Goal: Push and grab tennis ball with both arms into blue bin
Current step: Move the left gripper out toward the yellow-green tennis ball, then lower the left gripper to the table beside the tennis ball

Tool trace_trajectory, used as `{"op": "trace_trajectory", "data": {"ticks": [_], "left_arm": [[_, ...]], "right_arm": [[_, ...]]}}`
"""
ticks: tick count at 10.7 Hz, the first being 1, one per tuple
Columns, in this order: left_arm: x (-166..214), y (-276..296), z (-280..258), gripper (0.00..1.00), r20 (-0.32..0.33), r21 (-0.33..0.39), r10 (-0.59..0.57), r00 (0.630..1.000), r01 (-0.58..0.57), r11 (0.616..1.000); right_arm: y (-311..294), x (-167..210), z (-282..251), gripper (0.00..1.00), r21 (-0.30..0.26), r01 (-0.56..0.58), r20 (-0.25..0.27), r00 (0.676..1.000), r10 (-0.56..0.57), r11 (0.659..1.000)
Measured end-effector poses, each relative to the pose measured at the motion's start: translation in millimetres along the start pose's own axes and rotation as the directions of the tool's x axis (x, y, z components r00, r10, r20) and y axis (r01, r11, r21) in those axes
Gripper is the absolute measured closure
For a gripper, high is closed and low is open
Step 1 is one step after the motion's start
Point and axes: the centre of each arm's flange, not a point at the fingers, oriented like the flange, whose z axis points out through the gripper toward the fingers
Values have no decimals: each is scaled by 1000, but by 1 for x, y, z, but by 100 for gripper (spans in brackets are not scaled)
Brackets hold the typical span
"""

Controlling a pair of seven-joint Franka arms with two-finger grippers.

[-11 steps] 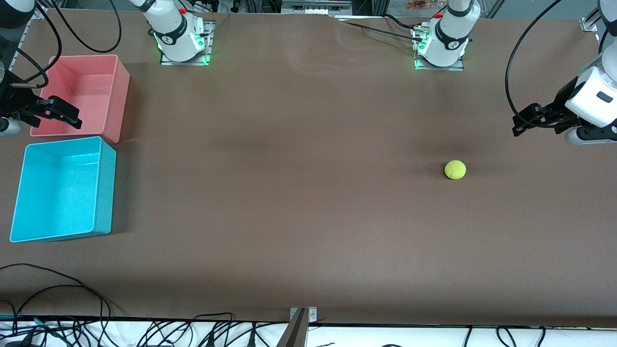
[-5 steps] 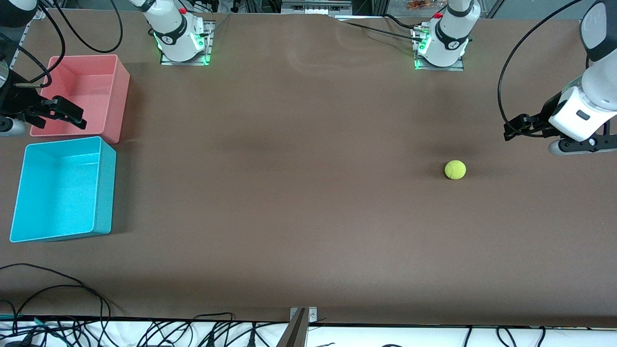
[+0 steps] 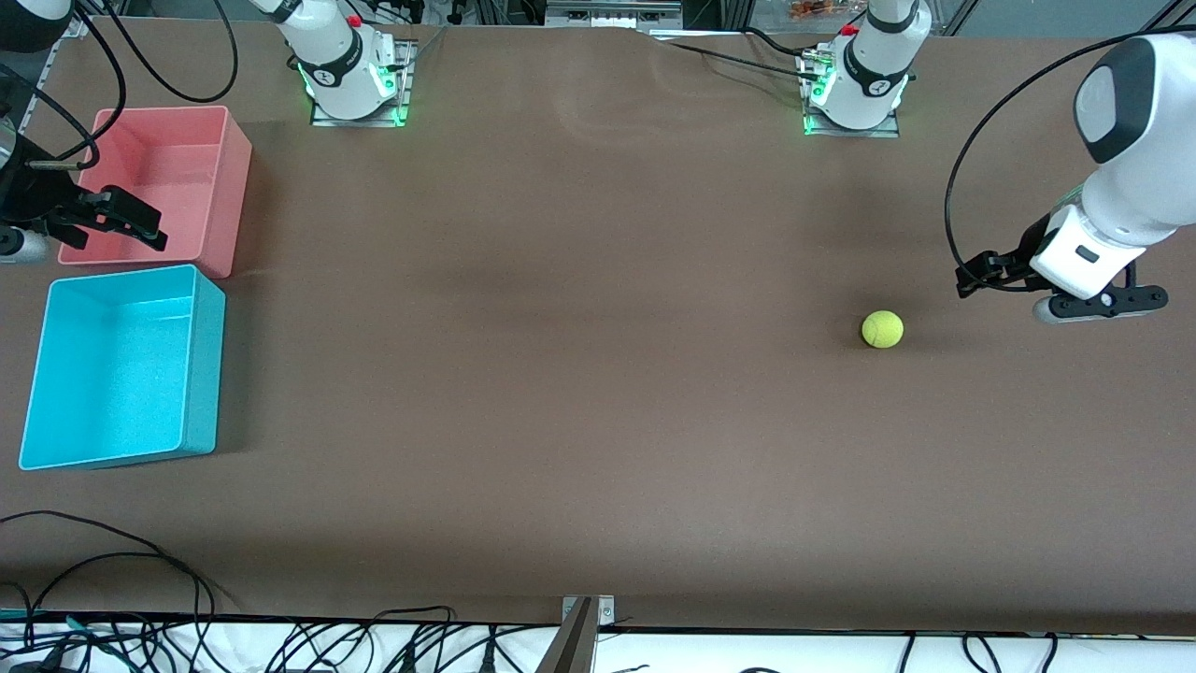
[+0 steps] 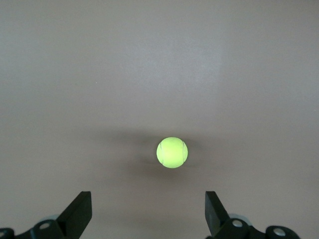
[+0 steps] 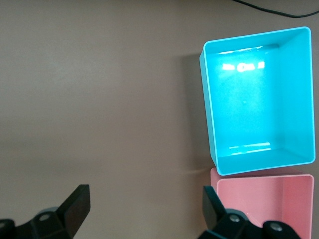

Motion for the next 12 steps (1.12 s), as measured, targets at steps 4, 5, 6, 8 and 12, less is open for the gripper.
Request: {"op": "trace_trajectory", "data": {"ticks": [4, 5, 6, 8, 12], "left_arm": [[-10, 0, 54, 4, -34, -5, 1, 999, -2, 1000], [-13, -1, 63, 19, -30, -5, 1, 1000, -1, 1000], [-15, -1, 66, 33, -27, -5, 2, 1000, -2, 1000], [-18, -1, 72, 62, -14, -4, 4, 1000, -4, 1000], [-24, -5, 86, 99, 15, -5, 271, 963, -271, 963]], "right_arm": [[2, 0, -1, 0, 0, -4, -1, 1000, 4, 1000], [2, 0, -1, 0, 0, -4, -1, 1000, 4, 1000], [2, 0, -1, 0, 0, -4, -1, 1000, 4, 1000], [2, 0, -1, 0, 0, -4, -1, 1000, 4, 1000], [5, -1, -2, 0, 0, 9, -3, 1000, -9, 1000]]}}
